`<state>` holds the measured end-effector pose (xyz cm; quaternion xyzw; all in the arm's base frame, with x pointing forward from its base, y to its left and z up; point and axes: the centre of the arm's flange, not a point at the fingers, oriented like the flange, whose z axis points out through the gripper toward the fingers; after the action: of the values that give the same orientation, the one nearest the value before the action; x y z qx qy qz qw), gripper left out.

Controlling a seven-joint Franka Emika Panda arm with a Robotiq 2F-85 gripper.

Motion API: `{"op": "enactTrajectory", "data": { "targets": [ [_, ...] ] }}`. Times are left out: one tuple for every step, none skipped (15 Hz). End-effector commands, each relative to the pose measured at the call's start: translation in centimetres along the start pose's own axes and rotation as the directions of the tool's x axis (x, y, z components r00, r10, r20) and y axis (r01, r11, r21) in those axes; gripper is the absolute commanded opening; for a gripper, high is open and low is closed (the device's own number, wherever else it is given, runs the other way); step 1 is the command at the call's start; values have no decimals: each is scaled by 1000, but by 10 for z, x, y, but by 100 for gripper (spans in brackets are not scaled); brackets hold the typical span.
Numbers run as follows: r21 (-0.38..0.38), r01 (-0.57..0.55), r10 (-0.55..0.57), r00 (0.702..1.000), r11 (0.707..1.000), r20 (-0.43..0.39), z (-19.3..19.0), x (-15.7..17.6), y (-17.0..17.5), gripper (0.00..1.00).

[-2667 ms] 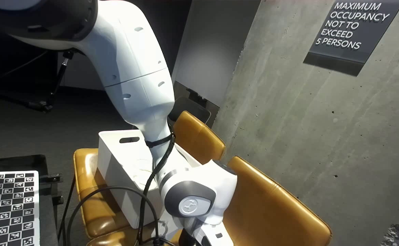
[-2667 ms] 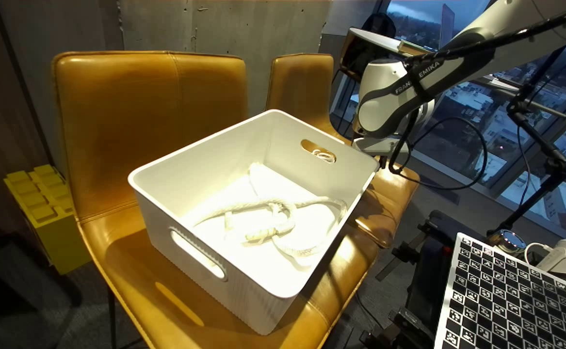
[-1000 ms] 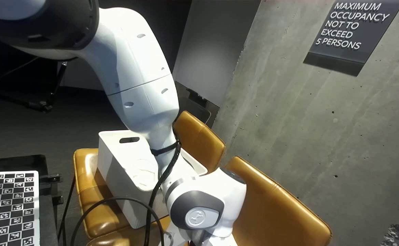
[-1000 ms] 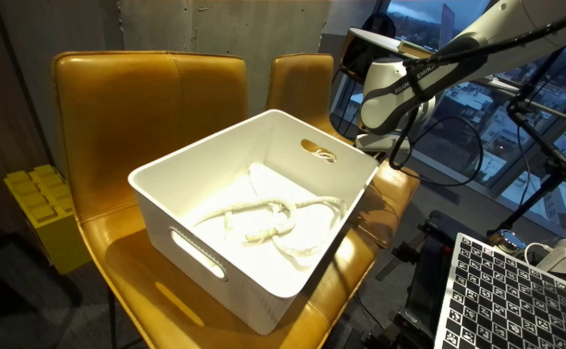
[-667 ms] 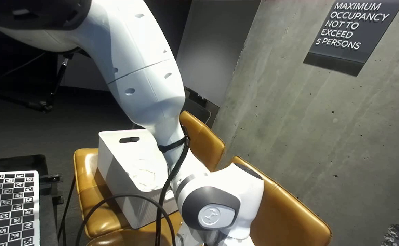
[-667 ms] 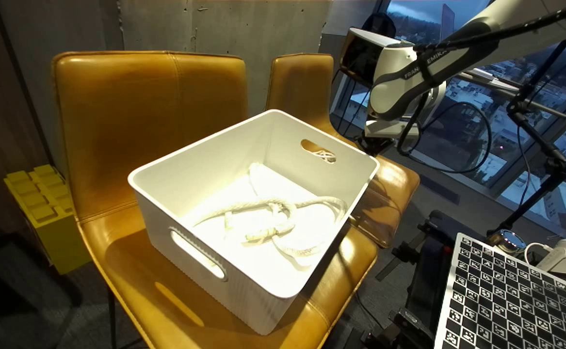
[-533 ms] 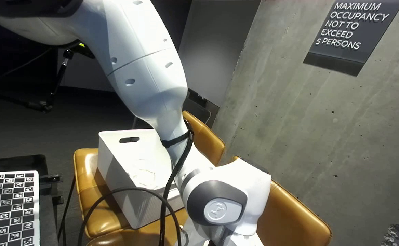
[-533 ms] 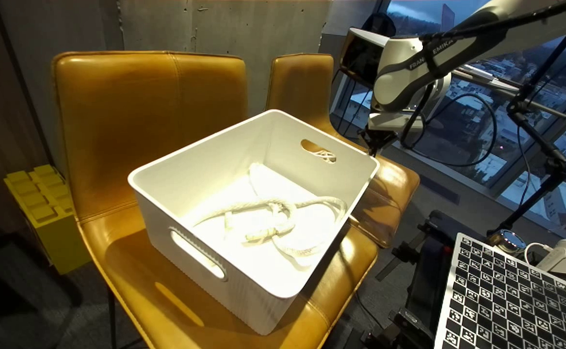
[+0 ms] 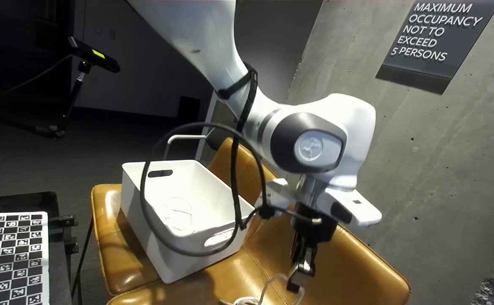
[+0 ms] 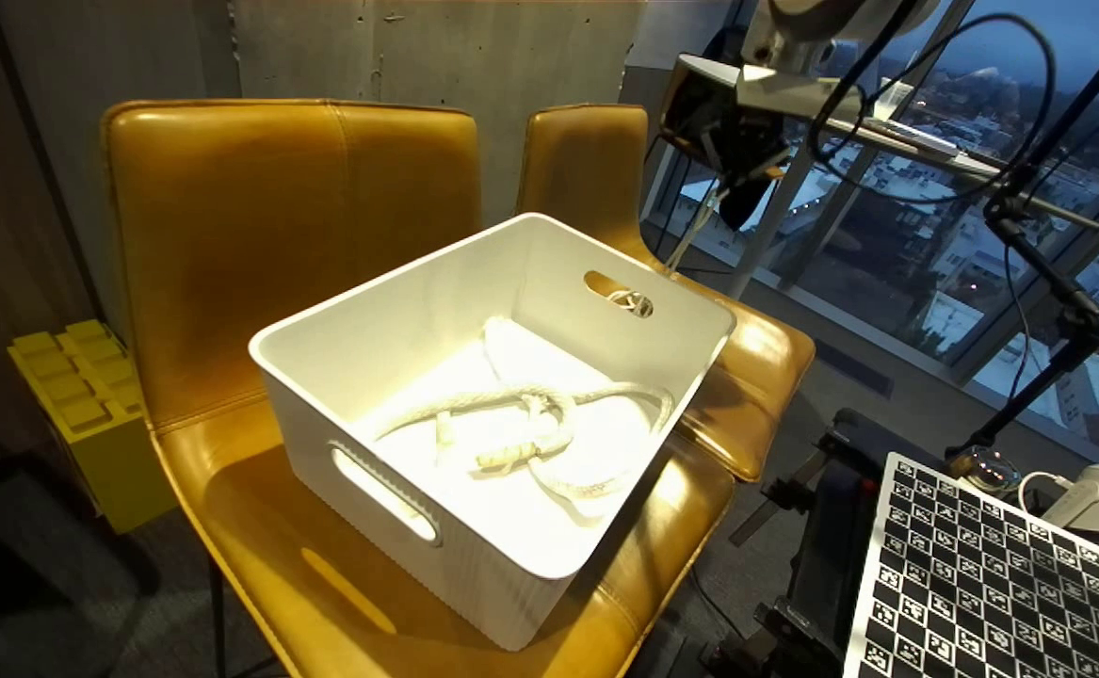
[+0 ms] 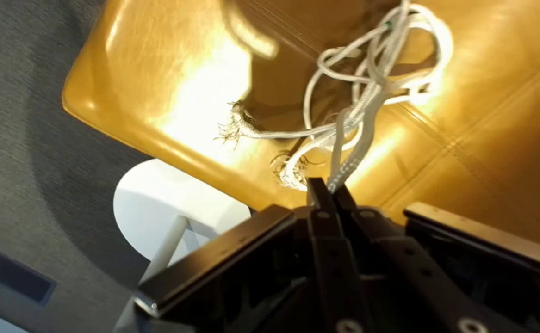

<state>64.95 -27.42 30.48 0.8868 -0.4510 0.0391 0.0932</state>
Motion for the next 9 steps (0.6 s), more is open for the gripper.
{"op": "enactTrajectory", "data": {
  "targets": [
    [75,42,-37,997,996,-63,-101,1,-19,1],
    [99,51,-43,995,994,-85,-129,1,-24,1],
    [125,66,-52,992,990,-113,-159,0,-31,1],
    [146,81,-61,989,986,-134,-187,-3,-37,1],
    [166,99,-73,985,981,-157,-216,-8,-44,1],
    [183,118,-86,981,976,-175,-243,-13,-52,1],
    [199,135,-97,977,971,-189,-271,-20,-59,1],
    [214,152,-109,974,965,-200,-297,-28,-67,1],
    [229,167,-118,970,959,-212,-324,-35,-75,1]
  ]
}}
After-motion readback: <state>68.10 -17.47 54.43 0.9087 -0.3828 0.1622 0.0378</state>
